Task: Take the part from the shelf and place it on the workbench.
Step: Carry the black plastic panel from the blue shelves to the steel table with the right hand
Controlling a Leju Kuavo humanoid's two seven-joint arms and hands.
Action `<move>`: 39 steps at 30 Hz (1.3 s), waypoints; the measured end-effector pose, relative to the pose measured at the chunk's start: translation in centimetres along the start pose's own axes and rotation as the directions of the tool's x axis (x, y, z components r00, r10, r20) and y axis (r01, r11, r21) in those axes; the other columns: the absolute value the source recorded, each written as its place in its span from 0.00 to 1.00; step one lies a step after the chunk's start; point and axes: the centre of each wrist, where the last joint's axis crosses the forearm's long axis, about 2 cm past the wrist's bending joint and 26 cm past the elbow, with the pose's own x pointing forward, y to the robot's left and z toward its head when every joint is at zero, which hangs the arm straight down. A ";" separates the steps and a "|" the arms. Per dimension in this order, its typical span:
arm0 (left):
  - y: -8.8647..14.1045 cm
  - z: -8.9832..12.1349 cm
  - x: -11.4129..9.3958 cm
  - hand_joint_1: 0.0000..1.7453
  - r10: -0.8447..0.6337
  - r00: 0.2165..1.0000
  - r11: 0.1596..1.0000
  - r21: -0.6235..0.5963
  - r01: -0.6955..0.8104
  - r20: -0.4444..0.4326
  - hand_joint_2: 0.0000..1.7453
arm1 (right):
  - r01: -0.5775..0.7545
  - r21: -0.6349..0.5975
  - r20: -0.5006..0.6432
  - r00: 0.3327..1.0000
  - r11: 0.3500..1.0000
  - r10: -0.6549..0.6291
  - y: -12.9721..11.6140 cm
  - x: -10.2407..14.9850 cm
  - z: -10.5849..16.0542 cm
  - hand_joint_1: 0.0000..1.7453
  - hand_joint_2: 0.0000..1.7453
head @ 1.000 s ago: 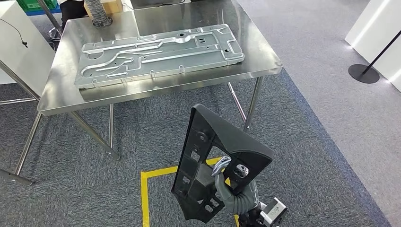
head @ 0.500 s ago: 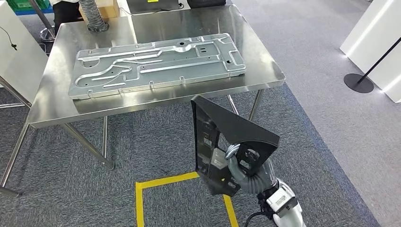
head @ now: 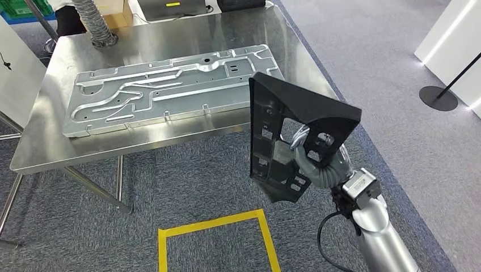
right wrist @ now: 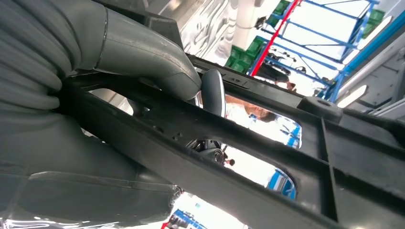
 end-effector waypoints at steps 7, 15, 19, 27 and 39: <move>0.0 -0.1 0.4 0.00 -0.001 1.000 1.000 -0.003 0.001 0.005 1.00 | -0.009 0.010 -0.027 1.000 1.000 0.009 -2.3 -0.1 -1.2 0.78 1.00; -0.1 -0.1 0.6 0.00 -0.004 1.000 1.000 -0.006 0.004 0.005 1.00 | 0.003 0.021 -0.021 1.000 1.000 -0.003 -5.9 0.5 -2.9 0.78 1.00; -0.2 0.0 0.5 0.00 -0.006 1.000 1.000 -0.005 0.006 -0.001 1.00 | 0.028 0.026 -0.037 0.999 0.999 -0.027 -7.0 0.8 -3.5 0.78 1.00; -0.4 0.0 0.5 0.00 -0.011 1.000 1.000 -0.010 0.011 -0.007 1.00 | 0.027 0.034 -0.033 0.999 0.999 -0.026 -8.8 2.2 -5.8 0.78 1.00; -0.4 0.0 0.7 0.00 0.014 1.000 1.000 -0.011 -0.014 0.010 1.00 | 0.063 0.056 -0.025 0.998 0.996 -0.062 -11.2 3.9 -11.0 0.78 1.00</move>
